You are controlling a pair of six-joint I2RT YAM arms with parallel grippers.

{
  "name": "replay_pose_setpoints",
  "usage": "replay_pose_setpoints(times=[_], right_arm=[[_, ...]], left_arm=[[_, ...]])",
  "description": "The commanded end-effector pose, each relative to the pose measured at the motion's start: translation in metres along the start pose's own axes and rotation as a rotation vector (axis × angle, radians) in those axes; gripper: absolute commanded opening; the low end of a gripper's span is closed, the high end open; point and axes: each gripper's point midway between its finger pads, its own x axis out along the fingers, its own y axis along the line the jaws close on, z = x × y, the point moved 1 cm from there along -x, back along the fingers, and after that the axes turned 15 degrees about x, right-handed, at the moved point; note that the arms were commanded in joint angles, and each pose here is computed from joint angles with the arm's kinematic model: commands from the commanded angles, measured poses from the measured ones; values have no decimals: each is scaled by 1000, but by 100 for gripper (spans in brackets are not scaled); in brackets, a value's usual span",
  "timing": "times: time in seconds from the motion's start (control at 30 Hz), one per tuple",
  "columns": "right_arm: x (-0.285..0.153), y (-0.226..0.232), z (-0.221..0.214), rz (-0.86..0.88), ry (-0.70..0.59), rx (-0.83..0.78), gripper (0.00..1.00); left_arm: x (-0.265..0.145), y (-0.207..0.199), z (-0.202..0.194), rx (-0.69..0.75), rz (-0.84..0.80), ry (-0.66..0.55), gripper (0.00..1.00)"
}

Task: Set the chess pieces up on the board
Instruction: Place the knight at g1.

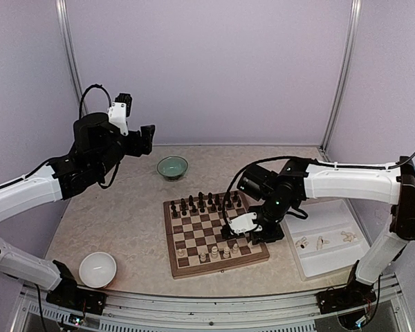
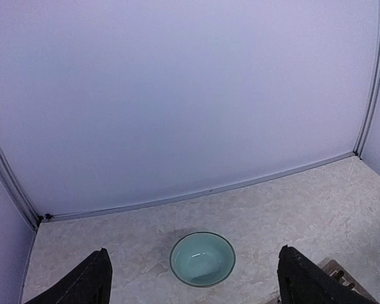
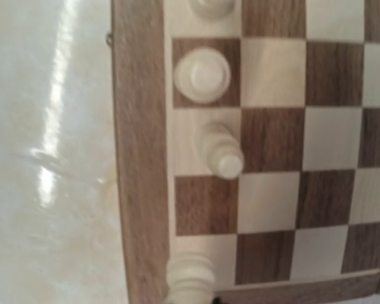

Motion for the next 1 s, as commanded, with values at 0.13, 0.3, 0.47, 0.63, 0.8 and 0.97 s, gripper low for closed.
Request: replay_pose_setpoints(times=[0.13,0.3,0.47,0.63,0.8,0.97], right_arm=[[22,-14,2,-45,70,20,0],[27,-10,8,-4,78,18,0],[32,-6,5,2,94,17,0],[34,-6,7,7,91,19,0],[38,-4,8,23,95,16,0],[41,0,10,32,96,7,0]], left_arm=[[1,-2,6,-28,-31,-15,89],[0,-4,9,-28,-47,-18,89],[-1,-5,11,-32,-58,-19,89],[0,-7,11,-35,-67,-16,89],[1,-8,9,-39,-71,-6,89],[2,-8,8,-35,-65,-2,89]])
